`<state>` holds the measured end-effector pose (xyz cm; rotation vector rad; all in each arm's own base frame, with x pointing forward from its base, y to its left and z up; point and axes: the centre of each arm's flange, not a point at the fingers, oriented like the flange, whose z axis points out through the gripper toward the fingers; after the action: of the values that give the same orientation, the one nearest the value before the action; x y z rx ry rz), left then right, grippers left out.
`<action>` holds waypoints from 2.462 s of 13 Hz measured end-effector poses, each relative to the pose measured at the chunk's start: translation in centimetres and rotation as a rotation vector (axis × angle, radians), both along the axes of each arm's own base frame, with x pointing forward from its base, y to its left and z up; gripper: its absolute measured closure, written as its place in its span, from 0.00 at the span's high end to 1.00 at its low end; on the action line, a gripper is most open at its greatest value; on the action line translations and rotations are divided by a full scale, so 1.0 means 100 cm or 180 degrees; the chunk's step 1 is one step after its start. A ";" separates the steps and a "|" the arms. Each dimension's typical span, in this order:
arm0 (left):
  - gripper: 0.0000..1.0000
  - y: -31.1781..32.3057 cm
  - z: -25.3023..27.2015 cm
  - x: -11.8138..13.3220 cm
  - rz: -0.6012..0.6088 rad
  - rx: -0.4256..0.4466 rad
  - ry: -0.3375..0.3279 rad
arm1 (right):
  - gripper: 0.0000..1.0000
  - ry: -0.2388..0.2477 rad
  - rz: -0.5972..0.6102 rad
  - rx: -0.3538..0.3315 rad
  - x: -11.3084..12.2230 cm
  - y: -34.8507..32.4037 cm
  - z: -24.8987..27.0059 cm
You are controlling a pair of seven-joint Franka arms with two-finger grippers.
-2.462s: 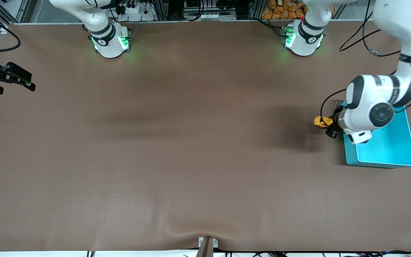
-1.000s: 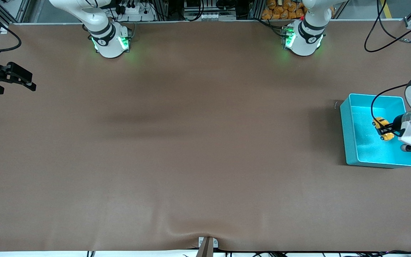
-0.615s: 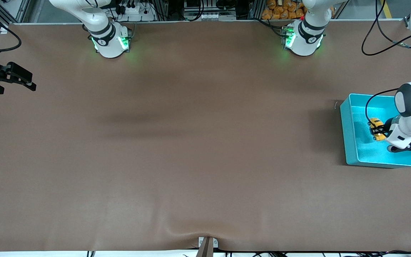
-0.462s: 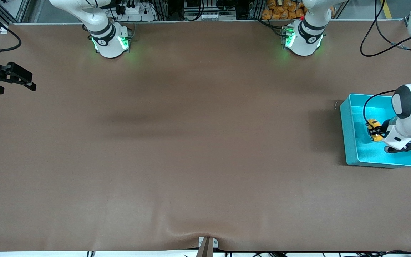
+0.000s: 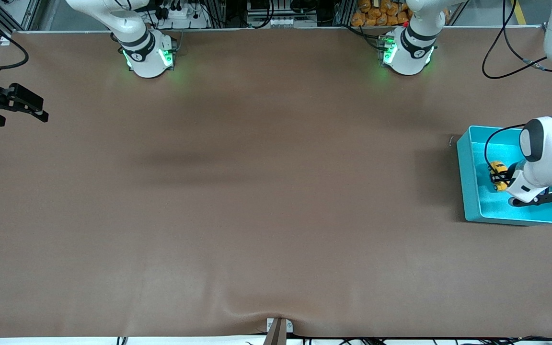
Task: Wind and store yellow beetle car
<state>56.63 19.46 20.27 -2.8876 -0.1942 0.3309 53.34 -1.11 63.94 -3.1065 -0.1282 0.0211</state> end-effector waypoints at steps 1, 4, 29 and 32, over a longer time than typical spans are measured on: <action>0.47 0.000 -0.001 0.000 -0.0002 -0.0001 0.0001 | 1.00 0.0000 -0.0001 0.0000 0.000 0.000 0.000; 0.58 0.001 0.001 0.003 -0.0002 0.0006 -0.0027 | 1.00 0.0000 -0.0003 0.0000 0.000 0.000 0.000; 1.00 -0.221 0.435 -0.005 -0.0354 -0.0608 -0.0774 | 1.00 -0.0030 -0.0044 0.0001 0.001 -0.007 0.002; 1.00 -0.251 0.441 -0.015 -0.0516 -0.0627 -0.0718 | 1.00 -0.0023 -0.0047 0.0000 0.002 -0.008 0.000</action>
<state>55.12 -5.60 64.37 -3.1063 0.0386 -0.0063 53.58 -1.88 63.89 -3.1078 -0.1052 0.0096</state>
